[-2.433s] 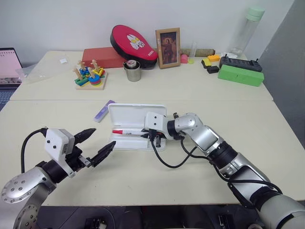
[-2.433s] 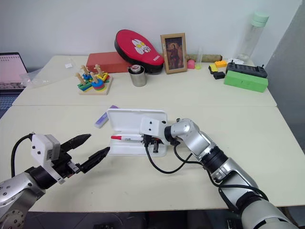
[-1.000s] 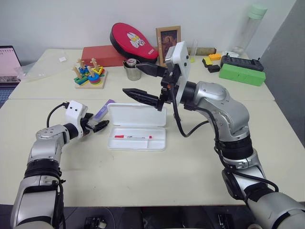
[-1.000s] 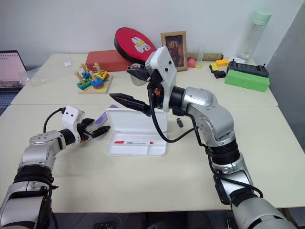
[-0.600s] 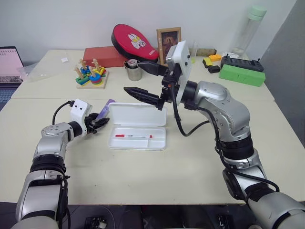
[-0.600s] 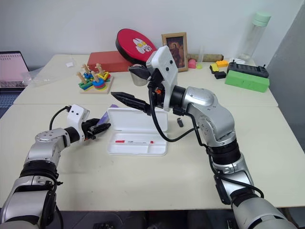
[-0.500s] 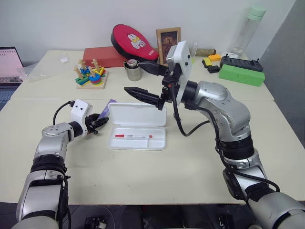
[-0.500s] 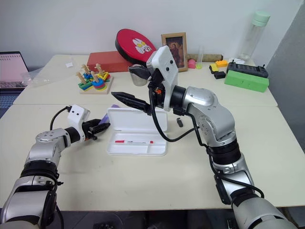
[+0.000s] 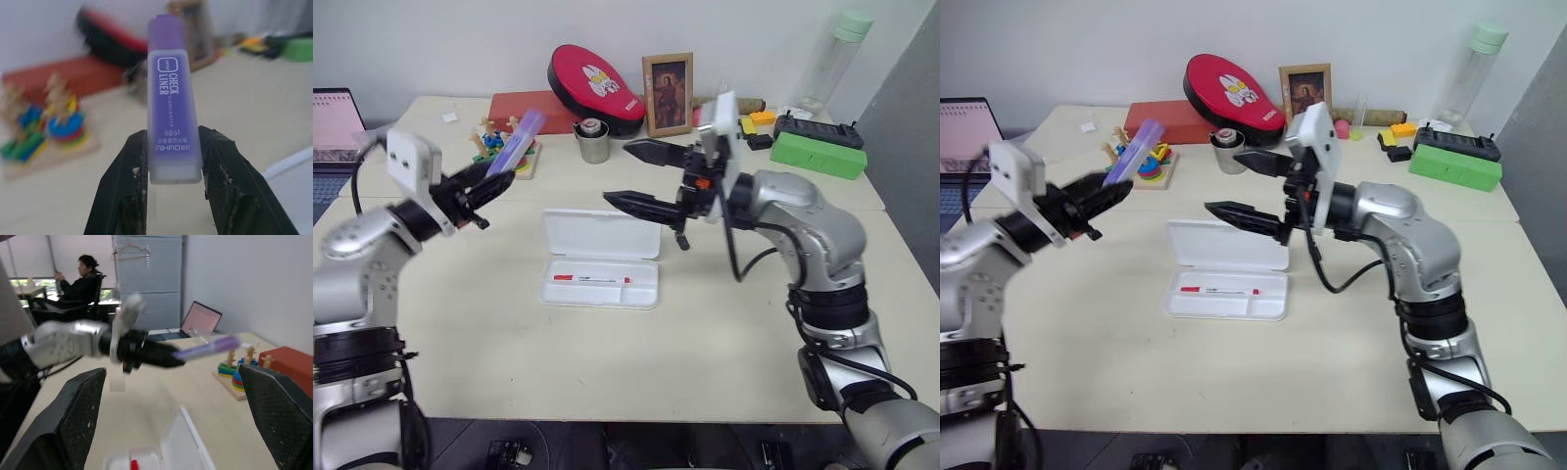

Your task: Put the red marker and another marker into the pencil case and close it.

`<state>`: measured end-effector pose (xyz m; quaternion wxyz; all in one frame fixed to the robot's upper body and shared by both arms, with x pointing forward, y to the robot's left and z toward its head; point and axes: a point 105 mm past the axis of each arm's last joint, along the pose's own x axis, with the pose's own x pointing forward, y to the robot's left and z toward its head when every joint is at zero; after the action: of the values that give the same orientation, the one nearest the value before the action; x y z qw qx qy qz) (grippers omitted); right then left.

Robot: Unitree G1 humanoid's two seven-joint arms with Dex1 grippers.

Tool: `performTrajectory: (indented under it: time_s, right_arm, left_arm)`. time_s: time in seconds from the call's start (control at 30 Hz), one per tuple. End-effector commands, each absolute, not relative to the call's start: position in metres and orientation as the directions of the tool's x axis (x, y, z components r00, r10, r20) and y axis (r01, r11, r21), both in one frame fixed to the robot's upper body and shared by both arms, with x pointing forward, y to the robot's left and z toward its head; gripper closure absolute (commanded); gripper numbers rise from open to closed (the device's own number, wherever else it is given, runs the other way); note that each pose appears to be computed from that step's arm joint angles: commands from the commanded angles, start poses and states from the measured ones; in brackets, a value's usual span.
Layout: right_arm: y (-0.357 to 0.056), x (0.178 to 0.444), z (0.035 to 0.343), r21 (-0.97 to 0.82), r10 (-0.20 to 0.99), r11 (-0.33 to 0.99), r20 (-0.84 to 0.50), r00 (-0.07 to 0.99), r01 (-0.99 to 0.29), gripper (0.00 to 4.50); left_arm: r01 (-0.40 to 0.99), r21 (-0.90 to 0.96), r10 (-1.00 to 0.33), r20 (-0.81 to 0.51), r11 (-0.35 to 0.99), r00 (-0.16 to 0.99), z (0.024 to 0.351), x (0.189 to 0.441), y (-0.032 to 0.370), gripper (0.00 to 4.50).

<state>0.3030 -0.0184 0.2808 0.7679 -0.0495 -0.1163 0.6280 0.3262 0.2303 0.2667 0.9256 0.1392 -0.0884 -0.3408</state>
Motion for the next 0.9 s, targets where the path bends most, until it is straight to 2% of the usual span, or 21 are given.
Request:
performTrajectory:
  time_s: [0.03,0.13,0.23,0.33,0.77,0.9]
  right_arm:
    - [-0.029,0.289,0.277,-0.256,0.991,0.132,0.058,0.121,-0.958,0.0]
    - [-0.033,0.288,0.267,-0.268,0.992,0.122,0.0,0.126,-0.956,0.0]
    - [-0.037,0.291,0.264,-0.275,0.988,0.145,-0.012,0.155,-0.95,0.0]
    - [-0.039,0.289,0.26,-0.275,0.986,0.156,-0.021,0.168,-0.949,0.0]
    - [-0.04,0.283,0.243,-0.266,0.977,0.177,-0.068,0.202,-0.948,0.0]
    - [-0.041,0.281,0.239,-0.266,0.974,0.183,-0.083,0.211,-0.947,0.0]
  left_arm:
    - [0.818,0.345,-0.831,-0.156,0.46,0.533,0.244,0.289,0.186,3.3]
    - [0.889,0.316,-0.828,-0.355,0.33,0.434,0.208,0.275,0.187,3.3]
    - [0.911,0.352,-0.708,-0.586,0.216,0.394,0.167,0.273,0.212,3.3]
    - [0.921,0.332,-0.736,-0.568,0.203,0.368,0.17,0.278,0.211,3.3]
    - [0.961,0.273,-0.7,-0.68,0.034,0.218,0.146,0.298,0.215,3.3]
    - [0.959,0.282,-0.679,-0.704,0.003,0.209,0.144,0.304,0.216,3.3]
